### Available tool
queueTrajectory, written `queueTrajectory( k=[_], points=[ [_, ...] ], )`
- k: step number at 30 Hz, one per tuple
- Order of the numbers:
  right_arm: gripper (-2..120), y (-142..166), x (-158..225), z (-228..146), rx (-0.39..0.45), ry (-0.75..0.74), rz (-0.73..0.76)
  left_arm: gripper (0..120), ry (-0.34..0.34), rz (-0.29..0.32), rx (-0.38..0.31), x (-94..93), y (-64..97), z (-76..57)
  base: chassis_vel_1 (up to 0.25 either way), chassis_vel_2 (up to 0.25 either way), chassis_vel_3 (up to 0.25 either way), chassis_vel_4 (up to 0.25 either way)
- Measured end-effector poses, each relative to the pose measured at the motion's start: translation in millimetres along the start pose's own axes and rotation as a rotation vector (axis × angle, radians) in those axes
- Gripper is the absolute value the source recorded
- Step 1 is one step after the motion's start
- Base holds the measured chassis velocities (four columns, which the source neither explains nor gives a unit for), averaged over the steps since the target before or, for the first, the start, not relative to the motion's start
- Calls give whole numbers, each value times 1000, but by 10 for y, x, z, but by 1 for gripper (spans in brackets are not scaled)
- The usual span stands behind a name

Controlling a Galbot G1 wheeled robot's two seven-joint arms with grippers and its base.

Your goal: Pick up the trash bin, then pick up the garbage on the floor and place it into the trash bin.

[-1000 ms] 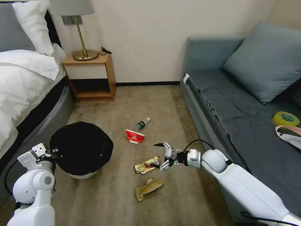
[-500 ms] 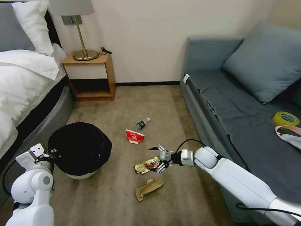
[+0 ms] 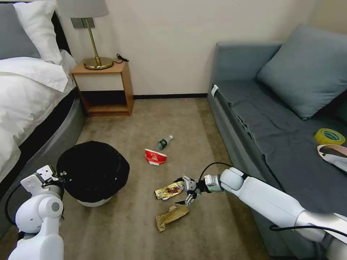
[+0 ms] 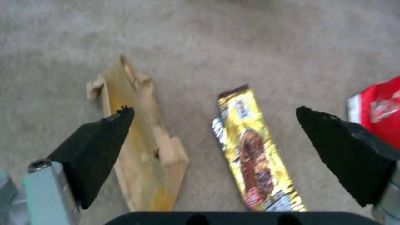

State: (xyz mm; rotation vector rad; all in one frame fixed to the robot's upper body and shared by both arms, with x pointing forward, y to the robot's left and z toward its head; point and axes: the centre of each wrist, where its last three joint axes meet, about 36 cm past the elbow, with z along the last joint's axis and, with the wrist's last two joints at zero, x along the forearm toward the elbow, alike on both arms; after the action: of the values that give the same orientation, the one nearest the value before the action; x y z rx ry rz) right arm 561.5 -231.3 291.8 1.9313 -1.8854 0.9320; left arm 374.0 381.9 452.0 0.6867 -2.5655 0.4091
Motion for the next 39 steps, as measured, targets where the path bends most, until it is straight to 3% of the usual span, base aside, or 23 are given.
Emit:
queueTrajectory(
  k=[32, 39],
  points=[
    [100, 100, -858, 176, 40, 32, -178, 4, 1, -17, -10, 53, 71, 44, 0, 0, 0, 0],
    [90, 214, -886, 307, 28, 40, -189, 4, -1, -24, -15, 67, 108, 44, 0, 0, 0, 0]
  ],
)
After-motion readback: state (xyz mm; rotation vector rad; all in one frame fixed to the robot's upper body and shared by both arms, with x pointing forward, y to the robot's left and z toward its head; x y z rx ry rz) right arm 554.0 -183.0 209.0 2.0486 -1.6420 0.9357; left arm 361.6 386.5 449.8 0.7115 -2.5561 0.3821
